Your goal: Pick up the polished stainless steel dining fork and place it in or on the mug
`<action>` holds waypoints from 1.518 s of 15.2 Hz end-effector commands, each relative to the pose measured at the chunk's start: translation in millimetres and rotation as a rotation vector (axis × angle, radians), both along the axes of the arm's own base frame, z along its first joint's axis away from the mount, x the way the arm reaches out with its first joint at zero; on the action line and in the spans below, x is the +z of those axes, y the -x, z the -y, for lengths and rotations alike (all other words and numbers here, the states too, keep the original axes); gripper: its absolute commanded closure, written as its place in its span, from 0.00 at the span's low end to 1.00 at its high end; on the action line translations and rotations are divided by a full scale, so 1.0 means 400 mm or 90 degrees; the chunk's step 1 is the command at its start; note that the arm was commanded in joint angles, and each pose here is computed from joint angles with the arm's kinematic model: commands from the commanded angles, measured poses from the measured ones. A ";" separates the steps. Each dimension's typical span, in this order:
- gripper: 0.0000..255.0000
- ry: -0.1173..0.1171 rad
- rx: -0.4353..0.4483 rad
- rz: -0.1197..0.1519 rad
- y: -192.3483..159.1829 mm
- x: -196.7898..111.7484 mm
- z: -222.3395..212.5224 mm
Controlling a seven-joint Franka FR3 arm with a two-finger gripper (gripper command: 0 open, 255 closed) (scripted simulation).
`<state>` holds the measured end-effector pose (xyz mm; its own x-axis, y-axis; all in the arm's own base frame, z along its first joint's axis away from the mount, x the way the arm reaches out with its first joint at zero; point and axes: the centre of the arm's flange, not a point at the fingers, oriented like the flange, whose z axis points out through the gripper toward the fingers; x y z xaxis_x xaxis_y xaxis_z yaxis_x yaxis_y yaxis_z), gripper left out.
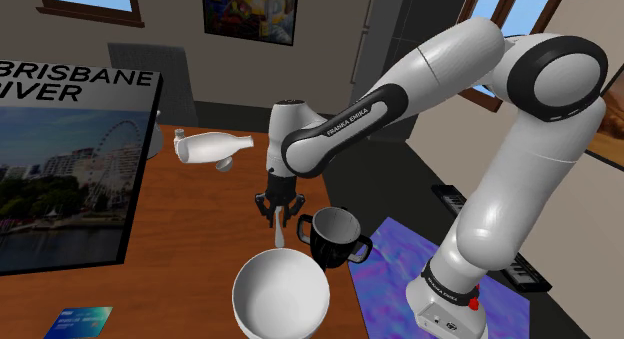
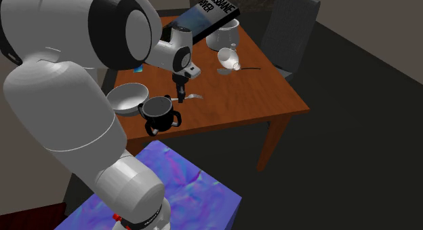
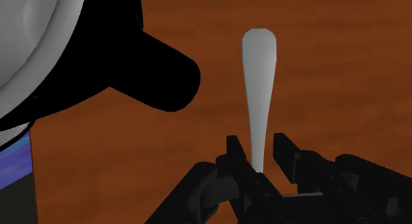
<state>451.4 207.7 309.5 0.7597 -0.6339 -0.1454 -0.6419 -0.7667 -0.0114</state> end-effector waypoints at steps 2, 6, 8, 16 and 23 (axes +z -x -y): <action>1.00 0.000 0.000 0.000 0.000 0.013 0.000; 1.00 0.000 0.000 0.000 0.000 0.066 0.000; 1.00 0.000 0.000 0.000 0.000 0.092 0.000; 1.00 0.000 0.000 0.000 0.000 0.198 0.000; 1.00 0.000 0.000 0.000 0.000 0.290 0.000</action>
